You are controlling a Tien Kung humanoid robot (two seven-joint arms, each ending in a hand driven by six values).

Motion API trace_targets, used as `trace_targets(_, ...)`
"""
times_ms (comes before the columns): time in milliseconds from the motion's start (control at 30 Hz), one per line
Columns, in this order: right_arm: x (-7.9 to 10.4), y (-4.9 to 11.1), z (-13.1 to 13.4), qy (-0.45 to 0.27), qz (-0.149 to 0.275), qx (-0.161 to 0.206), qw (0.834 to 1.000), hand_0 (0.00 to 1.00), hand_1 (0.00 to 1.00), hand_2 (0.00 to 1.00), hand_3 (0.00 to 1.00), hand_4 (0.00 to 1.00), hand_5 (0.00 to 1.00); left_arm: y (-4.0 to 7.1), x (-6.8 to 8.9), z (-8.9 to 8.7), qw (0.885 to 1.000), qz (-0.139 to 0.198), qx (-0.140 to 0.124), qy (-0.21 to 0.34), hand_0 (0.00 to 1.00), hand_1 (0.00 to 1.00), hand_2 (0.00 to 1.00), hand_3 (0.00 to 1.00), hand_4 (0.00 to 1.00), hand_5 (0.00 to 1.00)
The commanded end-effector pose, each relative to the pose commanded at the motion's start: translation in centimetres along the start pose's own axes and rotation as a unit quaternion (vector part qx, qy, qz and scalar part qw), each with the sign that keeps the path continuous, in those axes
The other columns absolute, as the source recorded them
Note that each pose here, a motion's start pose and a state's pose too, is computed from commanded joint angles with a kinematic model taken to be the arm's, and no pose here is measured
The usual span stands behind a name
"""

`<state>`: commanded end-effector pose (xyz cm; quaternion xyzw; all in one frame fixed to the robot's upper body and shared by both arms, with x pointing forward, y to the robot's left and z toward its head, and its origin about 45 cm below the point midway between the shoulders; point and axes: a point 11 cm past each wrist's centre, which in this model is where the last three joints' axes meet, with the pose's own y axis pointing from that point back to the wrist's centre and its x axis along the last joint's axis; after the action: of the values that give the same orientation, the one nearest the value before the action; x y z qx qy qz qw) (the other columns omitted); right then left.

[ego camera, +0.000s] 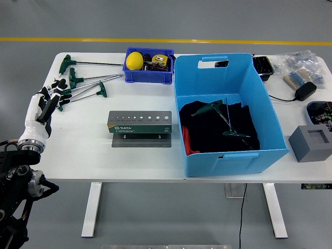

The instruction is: Lift tool from toolbox,place it in box,lift tool from toolbox,place it in box

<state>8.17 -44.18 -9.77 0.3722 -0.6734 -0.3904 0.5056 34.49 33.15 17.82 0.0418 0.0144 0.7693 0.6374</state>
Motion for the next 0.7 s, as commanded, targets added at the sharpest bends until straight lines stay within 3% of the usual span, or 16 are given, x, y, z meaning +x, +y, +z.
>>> trace_targets(400,-0.1,0.0,-0.3,0.008,-0.002,0.003,1.000,0.626,0.612,0.690,0.594,0.872,0.705,-0.3,1.2,1.6,0.999,0.014,-0.028,-0.003,0.640,0.633,0.762,0.744,0.856,0.749)
trace_targets(700,-0.3,0.0,0.0,0.009,-0.002,0.000,1.000,0.625,0.610,0.687,0.592,0.867,0.703,0.0,1.7,1.1,1.000,0.015,-0.016,-0.018,0.639,0.631,0.759,0.741,0.855,0.756)
